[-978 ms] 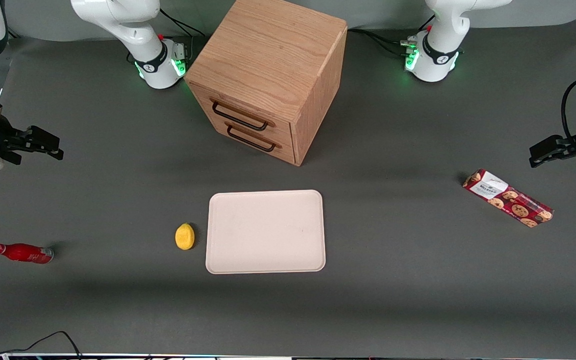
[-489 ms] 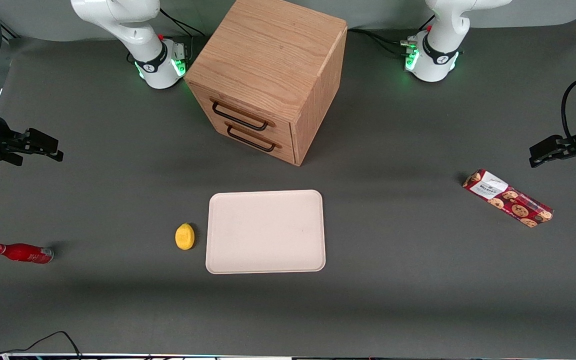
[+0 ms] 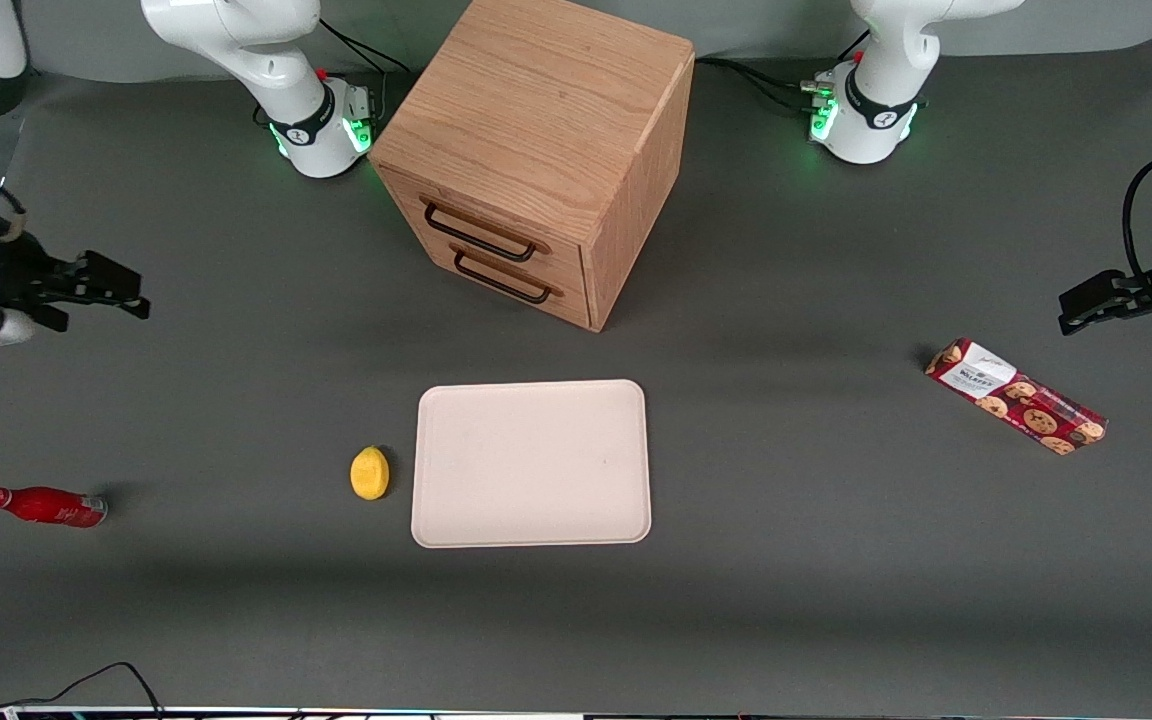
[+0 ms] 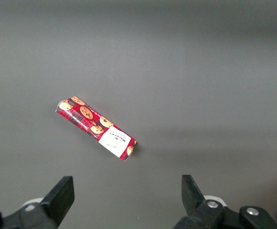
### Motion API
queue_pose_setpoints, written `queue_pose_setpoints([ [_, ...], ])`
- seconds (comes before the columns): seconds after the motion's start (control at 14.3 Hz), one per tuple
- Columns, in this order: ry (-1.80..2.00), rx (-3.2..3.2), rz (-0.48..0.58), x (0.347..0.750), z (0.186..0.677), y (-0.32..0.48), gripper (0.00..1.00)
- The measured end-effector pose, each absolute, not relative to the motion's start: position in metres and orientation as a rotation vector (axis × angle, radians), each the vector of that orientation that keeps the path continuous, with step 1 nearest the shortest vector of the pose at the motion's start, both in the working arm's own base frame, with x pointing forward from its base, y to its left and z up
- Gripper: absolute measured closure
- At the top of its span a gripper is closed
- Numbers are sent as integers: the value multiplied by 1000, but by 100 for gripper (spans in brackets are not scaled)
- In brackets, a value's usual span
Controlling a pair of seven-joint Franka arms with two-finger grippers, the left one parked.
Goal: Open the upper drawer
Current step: 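Move the right gripper toward the wooden cabinet's drawer handles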
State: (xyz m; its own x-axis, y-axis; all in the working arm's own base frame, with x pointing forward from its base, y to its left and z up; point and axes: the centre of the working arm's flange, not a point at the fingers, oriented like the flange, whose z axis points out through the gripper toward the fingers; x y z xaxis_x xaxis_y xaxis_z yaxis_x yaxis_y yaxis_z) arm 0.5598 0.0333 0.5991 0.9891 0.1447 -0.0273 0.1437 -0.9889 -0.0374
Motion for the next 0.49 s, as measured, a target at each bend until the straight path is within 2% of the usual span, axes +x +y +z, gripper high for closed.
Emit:
queue_pose_setpoints([
  [0.49, -671, -3041, 130, 519, 598, 197, 0],
])
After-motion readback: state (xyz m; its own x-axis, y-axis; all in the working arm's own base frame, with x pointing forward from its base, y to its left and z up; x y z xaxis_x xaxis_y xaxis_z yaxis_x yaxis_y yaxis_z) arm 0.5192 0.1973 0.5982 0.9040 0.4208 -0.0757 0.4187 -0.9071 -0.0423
